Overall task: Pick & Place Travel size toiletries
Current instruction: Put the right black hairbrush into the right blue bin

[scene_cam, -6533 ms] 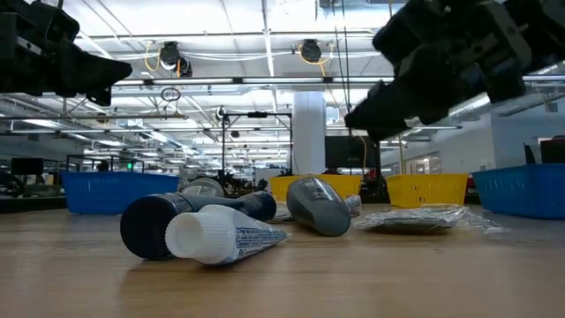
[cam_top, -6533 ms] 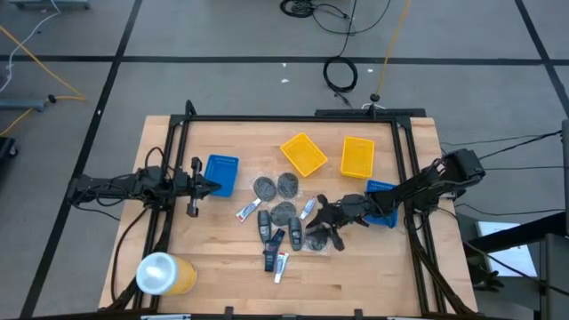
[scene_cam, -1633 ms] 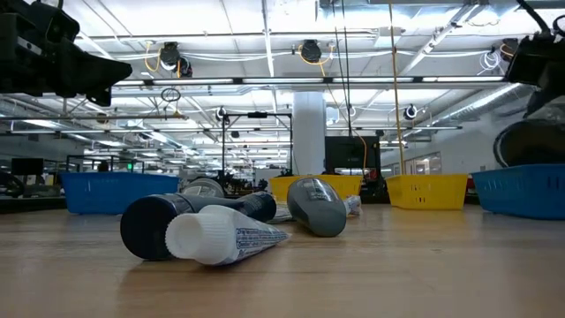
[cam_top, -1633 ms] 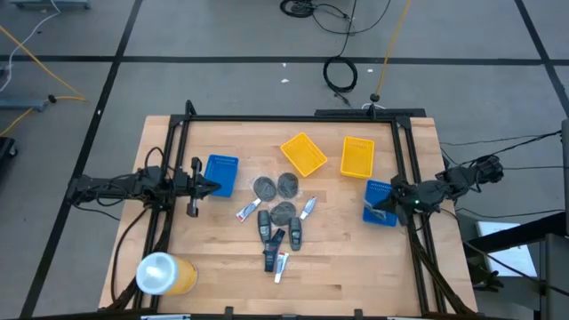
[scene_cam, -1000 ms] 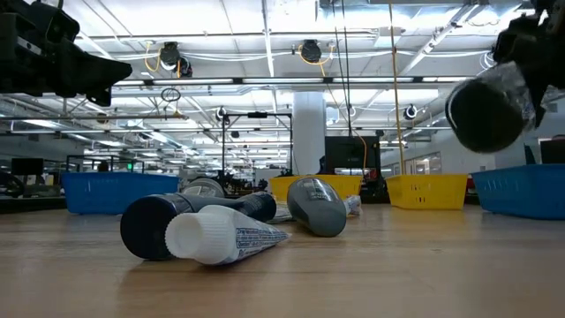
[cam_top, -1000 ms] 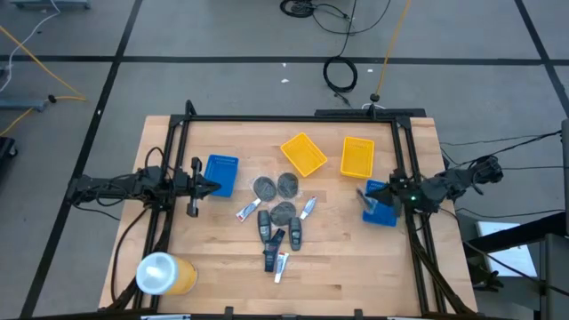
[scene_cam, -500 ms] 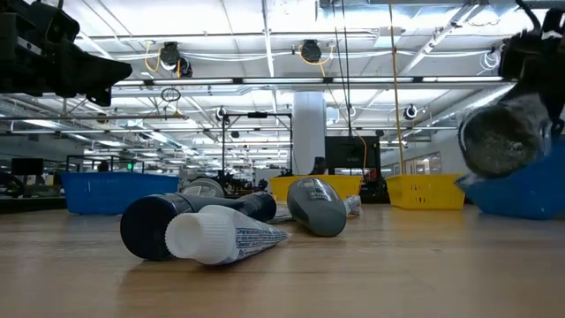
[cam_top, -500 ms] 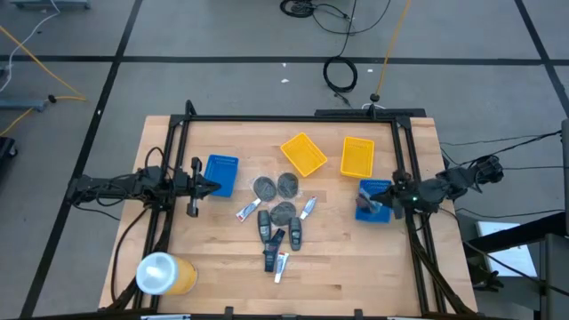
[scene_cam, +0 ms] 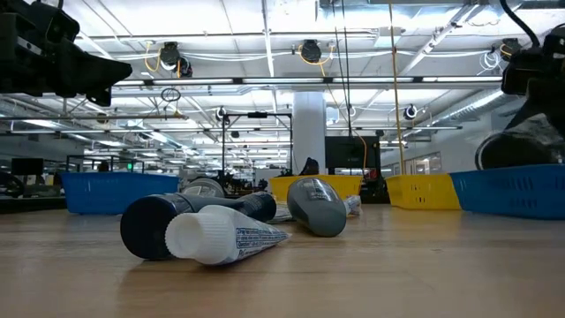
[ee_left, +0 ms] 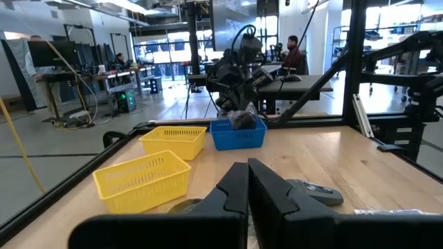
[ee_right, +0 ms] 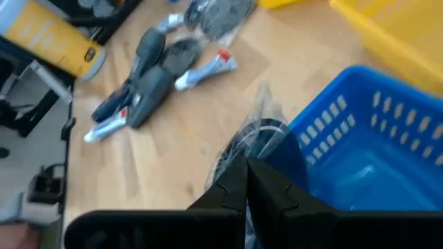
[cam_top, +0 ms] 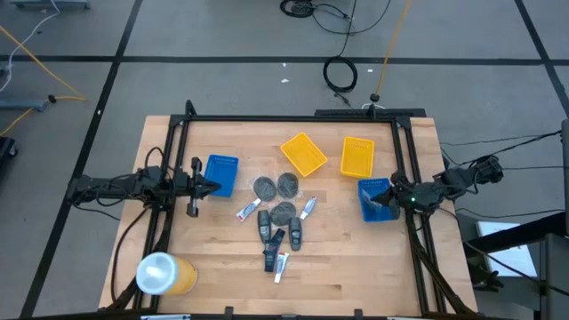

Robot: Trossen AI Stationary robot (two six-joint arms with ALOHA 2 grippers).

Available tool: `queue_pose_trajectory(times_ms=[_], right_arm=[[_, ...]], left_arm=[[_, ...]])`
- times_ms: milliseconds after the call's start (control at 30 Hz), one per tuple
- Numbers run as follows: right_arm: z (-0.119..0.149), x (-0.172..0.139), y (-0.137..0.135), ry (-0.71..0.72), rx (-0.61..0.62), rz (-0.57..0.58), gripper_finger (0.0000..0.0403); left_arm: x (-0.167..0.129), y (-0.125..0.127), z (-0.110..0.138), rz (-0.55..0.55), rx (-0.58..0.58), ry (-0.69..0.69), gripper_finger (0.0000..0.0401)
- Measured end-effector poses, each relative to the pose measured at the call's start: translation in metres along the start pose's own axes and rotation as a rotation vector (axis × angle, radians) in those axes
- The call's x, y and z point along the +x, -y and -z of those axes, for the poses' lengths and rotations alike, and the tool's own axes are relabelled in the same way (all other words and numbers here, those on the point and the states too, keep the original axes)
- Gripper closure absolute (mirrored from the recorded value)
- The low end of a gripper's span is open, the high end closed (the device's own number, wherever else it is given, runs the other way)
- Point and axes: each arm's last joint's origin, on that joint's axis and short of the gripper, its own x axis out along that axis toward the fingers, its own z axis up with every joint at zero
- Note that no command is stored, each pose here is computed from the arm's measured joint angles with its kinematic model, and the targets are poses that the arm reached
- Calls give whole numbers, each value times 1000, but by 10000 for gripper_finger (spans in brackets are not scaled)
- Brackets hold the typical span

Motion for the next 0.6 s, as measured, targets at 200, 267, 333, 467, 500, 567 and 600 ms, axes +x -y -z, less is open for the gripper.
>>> queue_pose_trajectory(times_ms=[200,267,333,467,500,567,600], right_arm=[[3,0,4,-42,23,39,366],[3,0,5,-43,29,46,344],[3,0,5,-14,27,60,322],[-1,-4,4,15,26,65,301],[-3,-7,3,33,28,64,301],[-8,-12,1,61,29,66,306],[-10,-15,0,67,26,70,310]], left_arm=[[0,0,0,0,0,0,391],[0,0,0,0,0,0,391],[0,0,0,0,0,0,391],[0,0,0,0,0,0,391],[0,0,0,0,0,0,391],[0,0,0,0,0,0,391],[0,0,0,0,0,0,391]])
